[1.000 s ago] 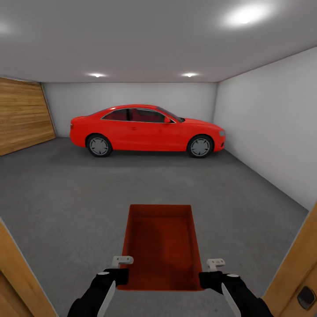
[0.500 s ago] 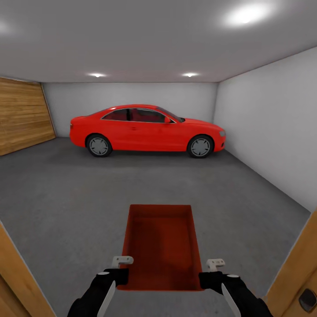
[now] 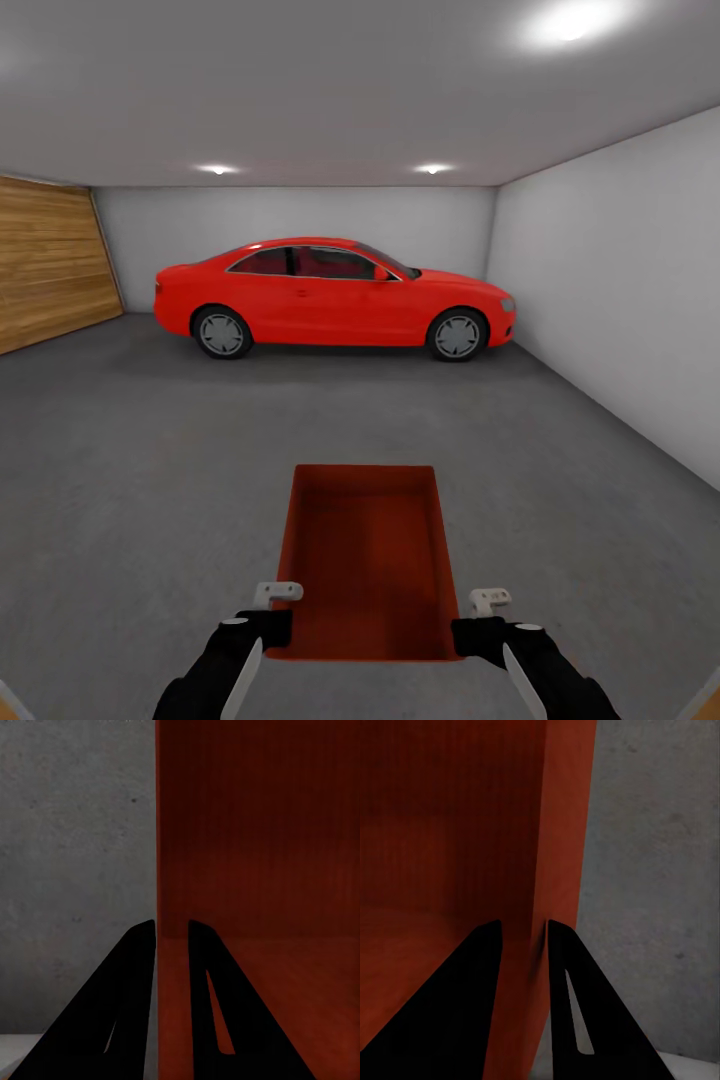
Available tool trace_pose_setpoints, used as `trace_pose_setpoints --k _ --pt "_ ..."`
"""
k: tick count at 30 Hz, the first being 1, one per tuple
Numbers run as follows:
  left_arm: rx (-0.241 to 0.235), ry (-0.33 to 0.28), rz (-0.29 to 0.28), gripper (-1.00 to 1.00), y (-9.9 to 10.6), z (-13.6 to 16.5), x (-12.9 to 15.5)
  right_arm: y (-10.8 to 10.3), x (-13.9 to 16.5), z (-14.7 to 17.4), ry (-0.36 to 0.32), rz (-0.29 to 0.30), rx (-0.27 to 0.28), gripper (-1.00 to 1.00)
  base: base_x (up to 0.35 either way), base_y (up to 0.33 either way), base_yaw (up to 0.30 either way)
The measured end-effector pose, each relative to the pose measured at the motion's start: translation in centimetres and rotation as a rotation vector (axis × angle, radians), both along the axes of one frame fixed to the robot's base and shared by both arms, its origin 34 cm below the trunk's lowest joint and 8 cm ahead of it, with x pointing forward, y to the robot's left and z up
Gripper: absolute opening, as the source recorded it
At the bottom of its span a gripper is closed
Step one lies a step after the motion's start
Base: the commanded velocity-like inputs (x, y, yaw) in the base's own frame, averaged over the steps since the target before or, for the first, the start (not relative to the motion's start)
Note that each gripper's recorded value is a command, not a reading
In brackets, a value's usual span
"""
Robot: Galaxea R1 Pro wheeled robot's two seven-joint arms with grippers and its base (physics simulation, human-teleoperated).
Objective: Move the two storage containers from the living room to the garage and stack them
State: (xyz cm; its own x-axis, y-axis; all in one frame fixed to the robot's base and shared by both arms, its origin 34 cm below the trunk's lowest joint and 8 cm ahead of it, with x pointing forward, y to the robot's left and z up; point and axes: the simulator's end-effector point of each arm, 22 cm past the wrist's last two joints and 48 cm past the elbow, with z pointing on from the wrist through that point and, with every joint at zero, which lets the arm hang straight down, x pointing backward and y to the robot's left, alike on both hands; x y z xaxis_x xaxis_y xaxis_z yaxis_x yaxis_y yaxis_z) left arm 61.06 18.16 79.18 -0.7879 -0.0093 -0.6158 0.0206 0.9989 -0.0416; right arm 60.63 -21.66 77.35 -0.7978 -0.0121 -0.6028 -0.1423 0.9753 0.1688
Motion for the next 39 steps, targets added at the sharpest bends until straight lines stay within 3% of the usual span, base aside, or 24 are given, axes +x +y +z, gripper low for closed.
trace_pose_setpoints --k 39 --pt "0.002 0.002 -0.001 -1.0 0.01 -0.06 -0.04 0.01 -0.11 -0.15 0.004 -0.002 0.003 -1.0 0.049 0.016 0.0"
